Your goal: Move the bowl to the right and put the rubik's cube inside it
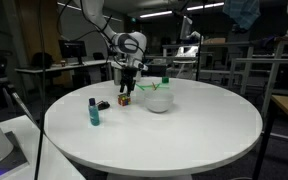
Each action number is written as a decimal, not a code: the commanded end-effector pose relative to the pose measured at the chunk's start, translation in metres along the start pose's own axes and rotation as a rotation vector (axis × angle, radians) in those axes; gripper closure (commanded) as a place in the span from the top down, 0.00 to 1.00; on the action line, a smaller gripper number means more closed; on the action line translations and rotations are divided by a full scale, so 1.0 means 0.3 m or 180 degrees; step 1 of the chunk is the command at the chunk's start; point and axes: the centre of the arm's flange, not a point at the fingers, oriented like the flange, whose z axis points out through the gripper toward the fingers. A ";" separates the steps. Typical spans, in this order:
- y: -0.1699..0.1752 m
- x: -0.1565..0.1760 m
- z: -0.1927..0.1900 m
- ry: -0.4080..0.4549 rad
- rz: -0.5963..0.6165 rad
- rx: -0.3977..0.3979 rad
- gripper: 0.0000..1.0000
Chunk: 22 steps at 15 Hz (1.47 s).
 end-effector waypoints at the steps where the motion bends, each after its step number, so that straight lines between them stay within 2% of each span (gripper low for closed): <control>1: 0.007 -0.044 -0.006 0.0013 0.0038 0.0057 1.00; 11: 0.006 -0.011 0.027 -0.0090 0.0013 0.0004 1.00; 22: 0.012 -0.004 0.015 -0.0061 0.0064 0.0018 1.00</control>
